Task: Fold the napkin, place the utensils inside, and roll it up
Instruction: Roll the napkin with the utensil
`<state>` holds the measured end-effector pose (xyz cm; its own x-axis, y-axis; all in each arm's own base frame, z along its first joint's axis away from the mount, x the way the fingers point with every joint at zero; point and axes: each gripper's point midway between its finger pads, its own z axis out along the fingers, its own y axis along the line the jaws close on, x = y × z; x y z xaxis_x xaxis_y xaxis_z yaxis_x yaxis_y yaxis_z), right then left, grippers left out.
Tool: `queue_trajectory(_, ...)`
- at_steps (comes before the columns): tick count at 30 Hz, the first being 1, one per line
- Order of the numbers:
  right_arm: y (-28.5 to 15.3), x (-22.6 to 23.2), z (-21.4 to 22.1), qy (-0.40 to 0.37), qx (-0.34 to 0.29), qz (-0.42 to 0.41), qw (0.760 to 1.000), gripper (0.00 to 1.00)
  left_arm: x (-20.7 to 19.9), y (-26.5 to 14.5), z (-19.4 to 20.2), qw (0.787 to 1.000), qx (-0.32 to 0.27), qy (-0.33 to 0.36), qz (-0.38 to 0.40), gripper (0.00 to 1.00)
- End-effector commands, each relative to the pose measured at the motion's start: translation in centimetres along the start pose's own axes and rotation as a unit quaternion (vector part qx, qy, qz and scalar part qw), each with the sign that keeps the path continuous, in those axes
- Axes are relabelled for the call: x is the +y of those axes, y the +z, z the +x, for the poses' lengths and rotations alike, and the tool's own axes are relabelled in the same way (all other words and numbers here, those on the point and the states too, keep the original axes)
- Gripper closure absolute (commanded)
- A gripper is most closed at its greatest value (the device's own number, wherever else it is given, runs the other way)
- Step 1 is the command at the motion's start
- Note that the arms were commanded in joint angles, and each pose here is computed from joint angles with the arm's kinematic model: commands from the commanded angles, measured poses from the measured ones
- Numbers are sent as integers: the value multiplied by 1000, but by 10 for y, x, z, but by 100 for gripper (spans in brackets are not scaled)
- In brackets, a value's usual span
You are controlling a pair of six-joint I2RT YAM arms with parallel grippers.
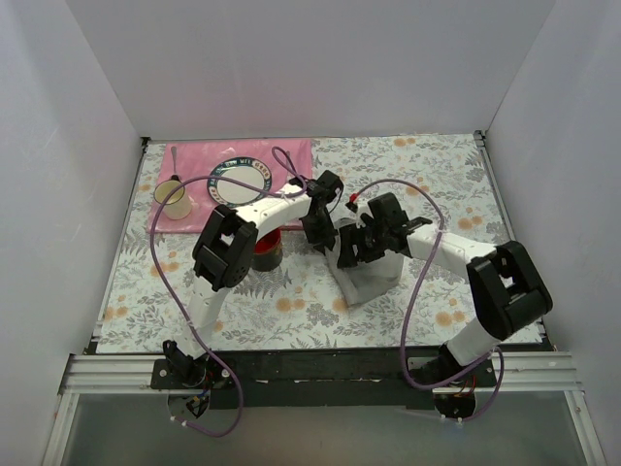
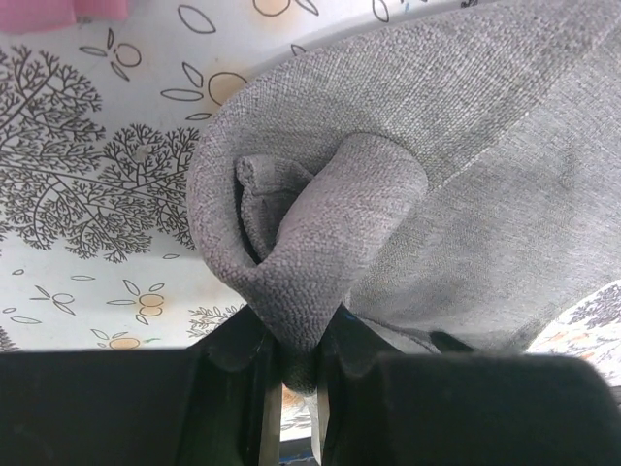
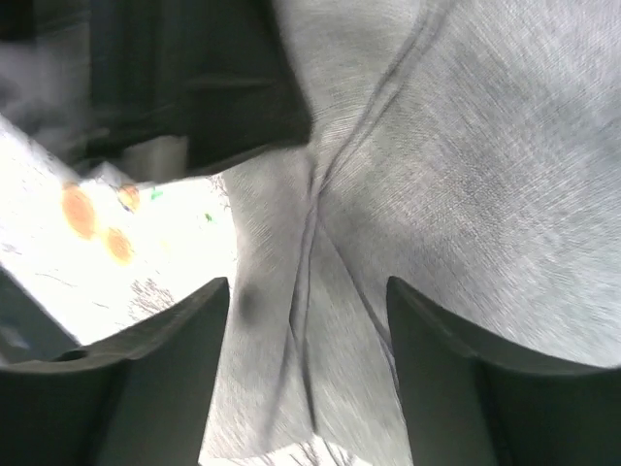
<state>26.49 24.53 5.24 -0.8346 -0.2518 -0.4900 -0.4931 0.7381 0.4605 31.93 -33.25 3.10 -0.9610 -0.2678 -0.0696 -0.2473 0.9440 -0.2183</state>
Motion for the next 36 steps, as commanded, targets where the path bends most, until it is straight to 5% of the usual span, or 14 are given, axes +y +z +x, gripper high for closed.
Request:
queue_trajectory(1, -23, 4, -5, -130, -9, 118, 984, 21, 35, 10, 21, 995, 62, 27, -67, 100)
queue_trajectory(12, -8, 30, -1, -247, -88, 306, 915, 18, 44, 11, 32, 994, 91, 9, -64, 100)
queue_trajectory(21, 12, 17, 10, -267, -72, 416, 867, 31, 46, 10, 32, 993, 95, 6, -67, 100)
queue_trajectory(26, 18, 12, 21, -245, -74, 394, 883, 56, 49, 10, 30, 993, 90, 10, -71, 100)
queue_trajectory(27, 20, 13, 21, -237, -76, 379, 891, 73, 49, 11, 28, 994, 85, 11, -73, 100)
queue_trajectory(30, 25, 7, 29, -212, -63, 344, 912, 90, 47, 10, 24, 994, 76, 22, -70, 100)
queue_trajectory(36, 38, 17, 38, -164, -53, 222, 960, 99, 39, 8, 16, 996, 60, 53, -42, 100)
